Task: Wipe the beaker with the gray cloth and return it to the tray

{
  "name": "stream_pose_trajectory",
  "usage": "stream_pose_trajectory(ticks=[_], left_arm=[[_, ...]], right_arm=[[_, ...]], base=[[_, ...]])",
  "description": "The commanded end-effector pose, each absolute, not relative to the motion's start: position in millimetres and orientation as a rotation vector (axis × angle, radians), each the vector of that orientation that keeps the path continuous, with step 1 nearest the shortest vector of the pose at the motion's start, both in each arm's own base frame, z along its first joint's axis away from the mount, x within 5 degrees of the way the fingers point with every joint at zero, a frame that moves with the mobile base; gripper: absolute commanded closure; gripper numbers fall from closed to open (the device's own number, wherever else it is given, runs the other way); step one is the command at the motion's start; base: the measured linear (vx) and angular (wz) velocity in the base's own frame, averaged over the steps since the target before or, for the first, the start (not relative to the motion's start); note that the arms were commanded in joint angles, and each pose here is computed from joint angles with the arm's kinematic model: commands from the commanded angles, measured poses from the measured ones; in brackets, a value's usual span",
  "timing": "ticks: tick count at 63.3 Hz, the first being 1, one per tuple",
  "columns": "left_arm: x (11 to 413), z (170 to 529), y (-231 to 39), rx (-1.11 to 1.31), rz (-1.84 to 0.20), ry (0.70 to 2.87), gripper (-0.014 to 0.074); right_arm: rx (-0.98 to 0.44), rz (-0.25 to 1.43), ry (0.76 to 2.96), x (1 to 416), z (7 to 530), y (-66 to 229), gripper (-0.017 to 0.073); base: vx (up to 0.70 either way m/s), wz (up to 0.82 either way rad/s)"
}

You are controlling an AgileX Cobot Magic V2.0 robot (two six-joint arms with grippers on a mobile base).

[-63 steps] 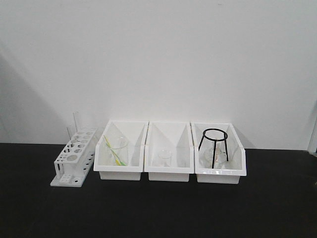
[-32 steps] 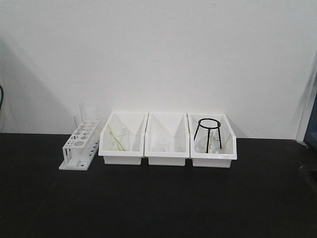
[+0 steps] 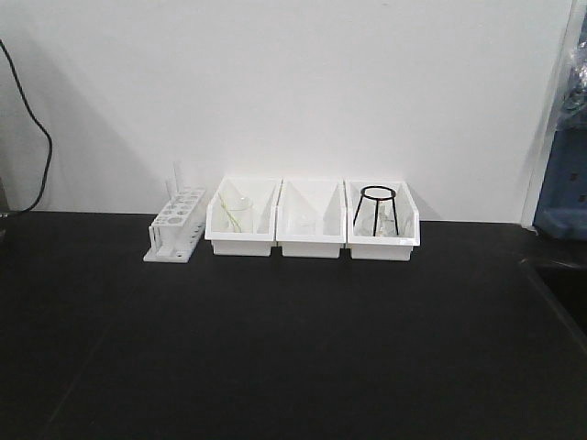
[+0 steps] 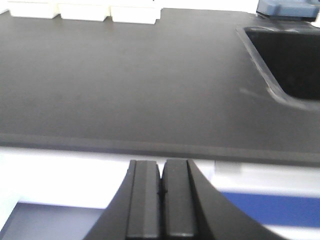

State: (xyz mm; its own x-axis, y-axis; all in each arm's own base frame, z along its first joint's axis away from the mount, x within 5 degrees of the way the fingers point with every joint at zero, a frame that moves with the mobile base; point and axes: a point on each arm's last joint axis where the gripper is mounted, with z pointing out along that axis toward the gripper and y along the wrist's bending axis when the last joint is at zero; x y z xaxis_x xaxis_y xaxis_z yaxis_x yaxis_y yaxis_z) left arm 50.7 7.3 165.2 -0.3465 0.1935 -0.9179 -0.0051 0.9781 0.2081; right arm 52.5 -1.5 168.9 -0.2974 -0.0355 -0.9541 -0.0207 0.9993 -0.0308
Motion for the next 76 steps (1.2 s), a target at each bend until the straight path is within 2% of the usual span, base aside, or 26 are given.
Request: stream_pose_trajectory(ticks=[1,76], left_arm=[[52.3,167.1,6.1,0.137,0.198,1.84,0.06],[52.3,167.1,6.1,0.137,0.198,1.84,0.06]], right_arm=[[-0.062,-0.027,1.795,54.3,175.8,-0.9,0.0567],[-0.062,-0.027,1.795,54.3,175.8,-0.9,0.0567]], base=[[-0.41,0.01],[-0.38,-0.06]])
